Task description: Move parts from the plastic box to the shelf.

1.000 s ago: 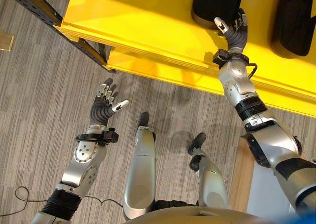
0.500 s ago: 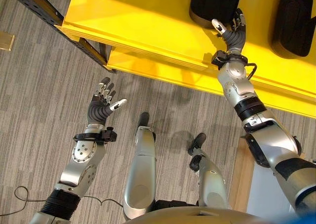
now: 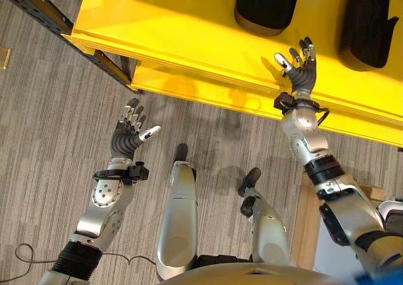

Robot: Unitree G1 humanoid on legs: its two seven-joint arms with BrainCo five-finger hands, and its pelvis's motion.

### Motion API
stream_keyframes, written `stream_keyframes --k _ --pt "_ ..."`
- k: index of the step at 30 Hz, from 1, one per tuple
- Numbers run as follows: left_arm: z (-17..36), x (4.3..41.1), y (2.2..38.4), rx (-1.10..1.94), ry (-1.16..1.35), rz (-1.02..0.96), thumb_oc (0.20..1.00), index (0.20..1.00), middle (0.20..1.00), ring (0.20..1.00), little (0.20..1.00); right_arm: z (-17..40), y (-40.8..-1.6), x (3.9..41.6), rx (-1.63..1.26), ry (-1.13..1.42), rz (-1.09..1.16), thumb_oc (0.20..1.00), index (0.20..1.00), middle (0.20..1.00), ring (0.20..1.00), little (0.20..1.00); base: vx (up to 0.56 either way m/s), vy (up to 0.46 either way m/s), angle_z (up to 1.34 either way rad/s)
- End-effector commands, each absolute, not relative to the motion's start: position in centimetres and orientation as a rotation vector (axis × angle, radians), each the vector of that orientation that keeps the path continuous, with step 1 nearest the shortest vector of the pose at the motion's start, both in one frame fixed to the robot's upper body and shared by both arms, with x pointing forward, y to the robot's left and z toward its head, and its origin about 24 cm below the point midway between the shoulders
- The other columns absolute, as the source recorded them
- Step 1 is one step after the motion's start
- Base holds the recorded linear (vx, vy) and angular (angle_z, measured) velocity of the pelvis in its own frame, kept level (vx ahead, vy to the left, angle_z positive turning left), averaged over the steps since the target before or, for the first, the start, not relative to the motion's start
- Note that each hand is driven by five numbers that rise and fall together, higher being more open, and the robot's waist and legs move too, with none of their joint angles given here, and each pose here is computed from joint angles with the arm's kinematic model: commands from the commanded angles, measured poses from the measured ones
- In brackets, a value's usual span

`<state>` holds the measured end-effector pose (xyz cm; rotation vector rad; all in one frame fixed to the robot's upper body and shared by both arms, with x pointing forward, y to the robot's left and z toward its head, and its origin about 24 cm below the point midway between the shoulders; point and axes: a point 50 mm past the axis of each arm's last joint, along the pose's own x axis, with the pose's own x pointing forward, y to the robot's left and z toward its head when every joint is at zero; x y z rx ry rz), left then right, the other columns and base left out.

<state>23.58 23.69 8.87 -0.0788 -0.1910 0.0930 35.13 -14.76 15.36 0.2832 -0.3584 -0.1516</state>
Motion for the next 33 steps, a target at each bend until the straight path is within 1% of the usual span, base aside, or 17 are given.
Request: stream_keyframes --k 1,9,15,16,23,30,33 --pt "9.9 22.8 24.0 -0.077 -0.269 0.102 1.000 1.000 1.000 1.000 1.000 14.2 -16.0 34.4 0.284 -0.335 -0.144 1.000 1.000 1.000 1.000 1.000 -0.02 -0.022 -0.18" --pt "9.4 22.7 24.0 -0.073 -0.251 0.094 1.000 1.000 1.000 1.000 1.000 12.6 -14.9 30.8 0.316 -0.343 0.018 1.000 1.000 1.000 1.000 1.000 -0.01 -0.026 -0.05" --pt "8.8 22.8 23.6 -0.086 -0.228 0.074 1.000 1.000 1.000 1.000 1.000 11.2 -15.2 28.8 0.323 -0.309 0.081 1.000 1.000 1.000 1.000 1.000 0.00 -0.038 -0.05" --pt "8.5 22.8 23.5 -0.095 -0.219 0.060 1.000 1.000 1.000 1.000 1.000 10.9 -15.7 27.9 0.337 -0.306 0.091 1.000 1.000 1.000 1.000 1.000 -0.04 -0.022 -0.04" --pt "7.2 21.9 23.8 -0.100 -0.164 0.048 1.000 1.000 1.000 1.000 1.000 10.1 -17.1 25.4 0.312 -0.290 0.137 1.000 1.000 1.000 1.000 1.000 0.04 -0.068 -0.11" --pt "6.0 21.1 24.1 -0.100 -0.118 0.047 1.000 1.000 1.000 1.000 1.000 8.8 -17.7 24.0 0.276 -0.228 0.159 1.000 1.000 1.000 1.000 1.000 0.03 -0.068 -0.37" --pt "5.1 20.6 23.8 -0.123 -0.089 0.041 1.000 1.000 1.000 1.000 1.000 8.2 -18.7 23.4 0.251 -0.204 0.139 1.000 1.000 1.000 1.000 1.000 0.03 -0.095 -0.19"
